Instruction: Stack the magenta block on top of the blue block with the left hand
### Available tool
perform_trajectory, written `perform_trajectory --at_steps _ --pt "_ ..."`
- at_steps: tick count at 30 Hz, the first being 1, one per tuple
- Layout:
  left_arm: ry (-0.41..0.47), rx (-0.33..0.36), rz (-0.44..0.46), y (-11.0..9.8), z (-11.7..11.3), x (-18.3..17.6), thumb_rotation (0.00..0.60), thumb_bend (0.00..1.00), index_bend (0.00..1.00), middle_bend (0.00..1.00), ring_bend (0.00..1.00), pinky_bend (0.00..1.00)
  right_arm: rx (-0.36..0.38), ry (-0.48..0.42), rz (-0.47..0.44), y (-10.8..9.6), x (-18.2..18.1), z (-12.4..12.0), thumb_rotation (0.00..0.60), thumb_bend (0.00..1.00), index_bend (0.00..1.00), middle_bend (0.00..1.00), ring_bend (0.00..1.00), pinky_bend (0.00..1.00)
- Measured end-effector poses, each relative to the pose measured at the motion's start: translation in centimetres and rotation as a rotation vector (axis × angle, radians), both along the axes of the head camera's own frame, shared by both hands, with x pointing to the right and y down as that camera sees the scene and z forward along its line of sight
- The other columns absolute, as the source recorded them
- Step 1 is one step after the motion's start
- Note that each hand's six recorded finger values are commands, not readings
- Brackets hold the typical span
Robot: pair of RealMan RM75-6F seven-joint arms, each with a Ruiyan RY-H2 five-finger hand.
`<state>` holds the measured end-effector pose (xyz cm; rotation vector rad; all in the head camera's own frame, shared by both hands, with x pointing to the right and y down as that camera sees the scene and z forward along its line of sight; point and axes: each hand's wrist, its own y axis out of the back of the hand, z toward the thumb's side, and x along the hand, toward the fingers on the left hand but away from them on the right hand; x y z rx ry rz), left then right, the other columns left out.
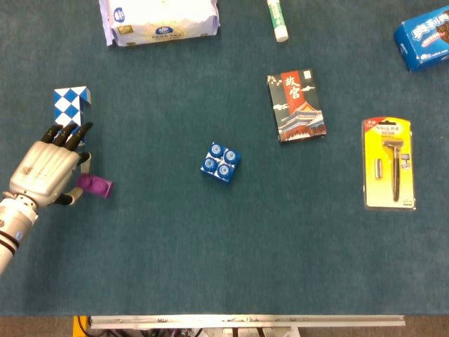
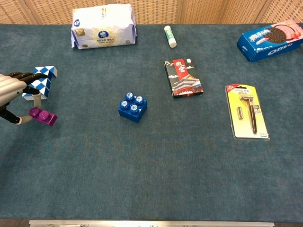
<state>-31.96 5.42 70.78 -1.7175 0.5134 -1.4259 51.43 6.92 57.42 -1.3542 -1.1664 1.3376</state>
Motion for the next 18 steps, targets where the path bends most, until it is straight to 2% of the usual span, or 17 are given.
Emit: perform_trajectory --at_steps 4,18 --pt "0.016 0.028 0.040 -1.3 -1.0 1.6 0.600 0.29 0.54 0.00 0.00 0.07 0.001 0.000 -0.001 0.0 0.0 0.0 0.600 0.00 0.00 0.08 0.00 0.27" --pt "0.023 0.047 0.220 -4.3 -1.6 8.3 0.600 0.29 0.54 0.00 0.00 0.07 0.009 -0.006 0.018 0.0 0.6 -0.4 0.600 0.00 0.00 0.08 0.00 0.27"
